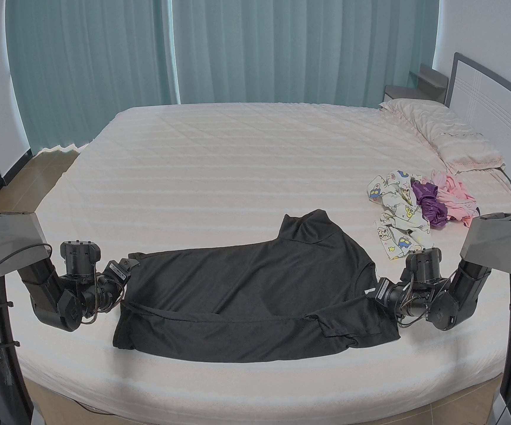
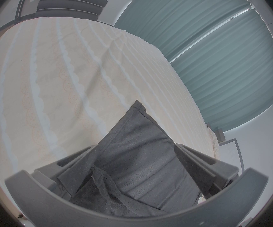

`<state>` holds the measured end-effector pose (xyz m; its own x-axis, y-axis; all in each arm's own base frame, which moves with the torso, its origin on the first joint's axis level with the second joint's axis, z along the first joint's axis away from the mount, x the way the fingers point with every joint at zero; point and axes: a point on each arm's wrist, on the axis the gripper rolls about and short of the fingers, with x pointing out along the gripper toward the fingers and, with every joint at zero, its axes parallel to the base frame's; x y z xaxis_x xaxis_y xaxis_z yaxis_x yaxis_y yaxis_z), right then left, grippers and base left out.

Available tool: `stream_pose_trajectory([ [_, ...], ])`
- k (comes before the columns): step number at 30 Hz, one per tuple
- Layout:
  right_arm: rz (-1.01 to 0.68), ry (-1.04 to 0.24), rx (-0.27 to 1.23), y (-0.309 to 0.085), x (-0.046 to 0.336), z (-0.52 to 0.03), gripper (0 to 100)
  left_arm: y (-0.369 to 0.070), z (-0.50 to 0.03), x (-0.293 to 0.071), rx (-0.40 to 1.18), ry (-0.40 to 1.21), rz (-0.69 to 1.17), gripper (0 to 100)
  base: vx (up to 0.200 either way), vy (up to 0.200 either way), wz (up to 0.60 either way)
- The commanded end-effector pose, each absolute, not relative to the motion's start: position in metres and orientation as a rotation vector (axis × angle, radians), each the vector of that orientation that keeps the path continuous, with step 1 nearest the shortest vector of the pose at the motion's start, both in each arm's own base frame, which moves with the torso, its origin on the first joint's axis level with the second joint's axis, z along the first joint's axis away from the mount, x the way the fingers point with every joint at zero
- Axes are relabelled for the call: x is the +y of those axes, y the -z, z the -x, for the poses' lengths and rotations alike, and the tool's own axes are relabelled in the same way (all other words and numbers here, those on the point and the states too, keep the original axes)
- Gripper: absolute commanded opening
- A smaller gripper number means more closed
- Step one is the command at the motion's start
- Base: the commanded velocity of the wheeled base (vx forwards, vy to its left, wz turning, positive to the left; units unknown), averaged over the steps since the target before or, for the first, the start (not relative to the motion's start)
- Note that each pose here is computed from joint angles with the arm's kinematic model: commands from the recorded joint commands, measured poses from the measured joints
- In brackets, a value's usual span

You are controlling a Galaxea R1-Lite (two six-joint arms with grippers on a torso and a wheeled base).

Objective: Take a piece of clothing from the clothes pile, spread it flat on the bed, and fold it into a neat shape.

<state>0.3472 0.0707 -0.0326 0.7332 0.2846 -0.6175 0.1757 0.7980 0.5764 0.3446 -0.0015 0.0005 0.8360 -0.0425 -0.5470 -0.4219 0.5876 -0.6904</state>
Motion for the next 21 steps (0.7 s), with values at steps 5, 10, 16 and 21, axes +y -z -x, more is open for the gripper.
stream_pose_trajectory([
  [5,-0.678,-0.088,0.703,0.028,0.069,-0.351,100,0.003,-0.345,-0.001,0.569,-0.241,0.926,100,0.0,0.0,0.0],
  [10,-0.701,-0.075,0.691,0.011,0.065,-0.338,100,0.005,-0.344,-0.001,0.569,-0.241,0.928,100,0.0,0.0,0.0],
  [16,-0.757,-0.064,0.73,0.003,0.076,-0.313,100,0.007,-0.343,-0.001,0.575,-0.243,0.928,100,0.0,0.0,0.0],
  [21,-0.873,-0.038,0.775,-0.006,0.088,-0.287,100,0.006,-0.341,-0.002,0.579,-0.245,0.925,100,0.0,0.0,0.0],
])
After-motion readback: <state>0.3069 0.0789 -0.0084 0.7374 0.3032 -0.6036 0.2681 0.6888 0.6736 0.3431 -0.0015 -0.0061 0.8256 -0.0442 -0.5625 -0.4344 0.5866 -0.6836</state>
